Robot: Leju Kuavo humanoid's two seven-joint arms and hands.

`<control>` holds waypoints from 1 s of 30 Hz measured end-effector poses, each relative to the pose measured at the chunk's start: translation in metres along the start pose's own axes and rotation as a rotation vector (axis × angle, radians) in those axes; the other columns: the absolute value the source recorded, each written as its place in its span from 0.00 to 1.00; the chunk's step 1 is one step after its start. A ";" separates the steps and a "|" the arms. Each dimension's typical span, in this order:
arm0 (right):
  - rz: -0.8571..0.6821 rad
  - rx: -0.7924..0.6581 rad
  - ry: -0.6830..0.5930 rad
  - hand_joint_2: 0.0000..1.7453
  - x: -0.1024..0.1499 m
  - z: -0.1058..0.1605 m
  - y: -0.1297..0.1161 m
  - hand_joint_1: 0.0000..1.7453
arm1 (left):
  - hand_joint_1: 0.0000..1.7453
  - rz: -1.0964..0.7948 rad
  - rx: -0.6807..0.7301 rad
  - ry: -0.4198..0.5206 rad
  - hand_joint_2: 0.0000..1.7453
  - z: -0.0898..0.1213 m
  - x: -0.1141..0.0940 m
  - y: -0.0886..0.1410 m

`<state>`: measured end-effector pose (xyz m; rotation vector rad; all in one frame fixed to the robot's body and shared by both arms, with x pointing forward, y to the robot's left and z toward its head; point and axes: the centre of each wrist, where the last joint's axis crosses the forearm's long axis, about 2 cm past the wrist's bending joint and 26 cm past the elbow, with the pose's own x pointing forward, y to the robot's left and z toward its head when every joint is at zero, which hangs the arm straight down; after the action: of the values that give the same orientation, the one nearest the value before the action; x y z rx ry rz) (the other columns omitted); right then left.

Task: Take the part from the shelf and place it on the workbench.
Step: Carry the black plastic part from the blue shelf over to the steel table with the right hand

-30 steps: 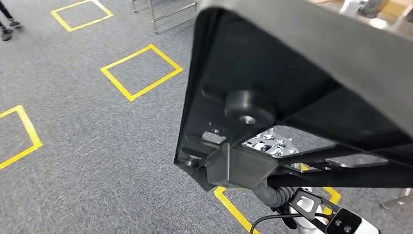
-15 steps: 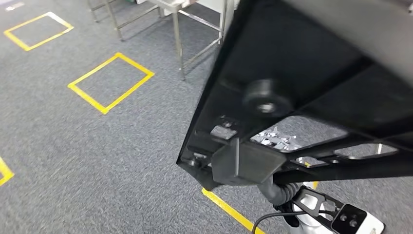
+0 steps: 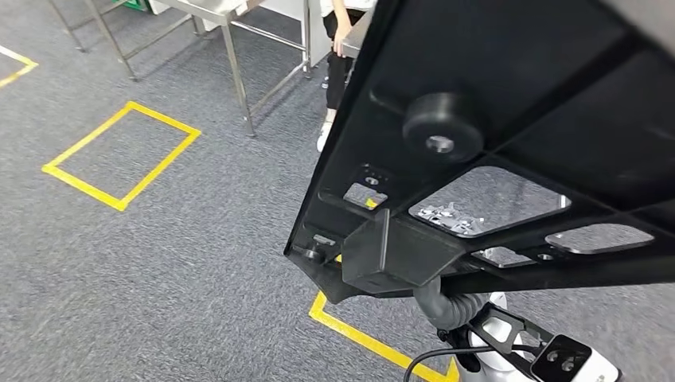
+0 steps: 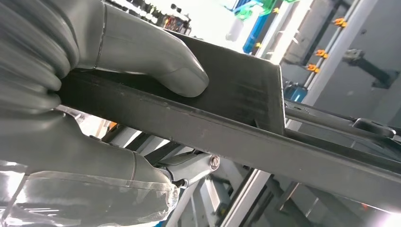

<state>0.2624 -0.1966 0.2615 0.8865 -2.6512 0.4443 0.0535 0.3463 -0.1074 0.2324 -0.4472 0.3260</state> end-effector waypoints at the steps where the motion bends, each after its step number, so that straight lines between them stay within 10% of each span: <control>1: 0.003 -0.001 -0.002 1.00 0.000 -0.001 0.000 1.00 | 0.00 -0.005 -0.001 0.000 1.00 0.000 -0.001 0.000; 30: -0.065 0.064 0.051 1.00 -0.014 0.005 -0.002 1.00 | 0.00 0.045 -0.066 0.023 1.00 0.007 -0.007 -0.030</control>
<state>0.2736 -0.1925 0.2519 0.9642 -2.5665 0.5310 0.0557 0.3144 -0.1094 0.1548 -0.4406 0.3570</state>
